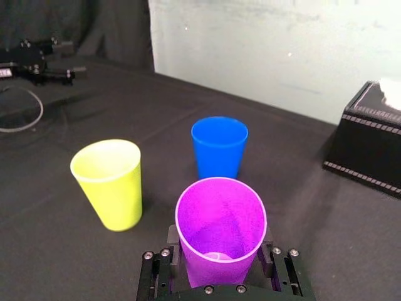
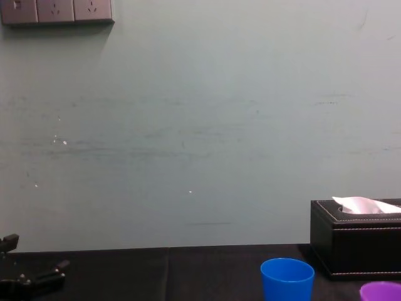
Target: Stack the three plastic cups sequentially using one hand.
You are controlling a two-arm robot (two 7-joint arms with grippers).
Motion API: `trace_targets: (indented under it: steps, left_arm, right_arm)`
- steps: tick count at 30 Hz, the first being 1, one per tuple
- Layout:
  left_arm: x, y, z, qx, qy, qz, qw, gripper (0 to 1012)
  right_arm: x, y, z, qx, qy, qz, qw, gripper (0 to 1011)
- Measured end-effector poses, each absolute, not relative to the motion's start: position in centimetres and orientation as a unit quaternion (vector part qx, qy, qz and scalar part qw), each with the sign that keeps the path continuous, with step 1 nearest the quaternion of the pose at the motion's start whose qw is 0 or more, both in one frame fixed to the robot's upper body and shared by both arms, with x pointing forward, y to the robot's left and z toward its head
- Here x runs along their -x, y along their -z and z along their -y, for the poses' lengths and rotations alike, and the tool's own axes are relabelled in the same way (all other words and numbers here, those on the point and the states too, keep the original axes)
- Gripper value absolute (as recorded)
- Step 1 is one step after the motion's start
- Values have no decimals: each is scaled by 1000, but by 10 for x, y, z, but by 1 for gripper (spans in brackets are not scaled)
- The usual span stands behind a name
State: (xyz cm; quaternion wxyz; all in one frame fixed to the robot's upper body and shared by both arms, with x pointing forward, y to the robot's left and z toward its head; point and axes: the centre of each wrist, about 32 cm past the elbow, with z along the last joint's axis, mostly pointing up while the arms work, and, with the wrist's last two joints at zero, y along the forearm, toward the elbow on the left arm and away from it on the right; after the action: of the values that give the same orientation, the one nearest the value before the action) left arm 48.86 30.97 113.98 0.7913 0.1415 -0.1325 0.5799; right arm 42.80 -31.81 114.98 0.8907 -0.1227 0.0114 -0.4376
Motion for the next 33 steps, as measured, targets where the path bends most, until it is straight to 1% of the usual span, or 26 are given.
trace_targets:
  steps: [6,8,9,16,18,19,22,29,33]
  left_arm:
    - [-489,-1140,-310,-142,-580,132,791,1010]
    - [-489,-1140,-310,-141,-580,132,791,1010]
    - [-489,-1140,-310,-141,-580,132,791,1010]
    - [-489,-1140,-310,-141,-580,132,791,1010]
    - [-489,-1140,-310,-141,-580,132,791,1010]
    - [-489,-1140,-310,-141,-580,132,791,1010]
    - [-489,-1140,-310,-141,-580,132,791,1010]
    - [-489,-1140,-310,-141,-580,132,791,1010]
    - [-489,-1140,-310,-141,-580,132,791,1010]
  right_arm:
    - [-423,-1168,314,114,444,4,889,722]
    - [-422,-1179,311,107,446,12,888,722]
    - [-422,-1179,311,107,446,12,888,722]
    - [-426,-1205,302,90,451,31,887,722]
    - [-431,-1216,296,82,450,39,889,722]
    - [-431,-1216,296,82,450,39,889,722]
    - [-441,-1228,286,77,445,50,891,722]
    - [-462,-1237,269,80,441,56,892,722]
    - [-474,-1237,261,84,443,54,891,722]
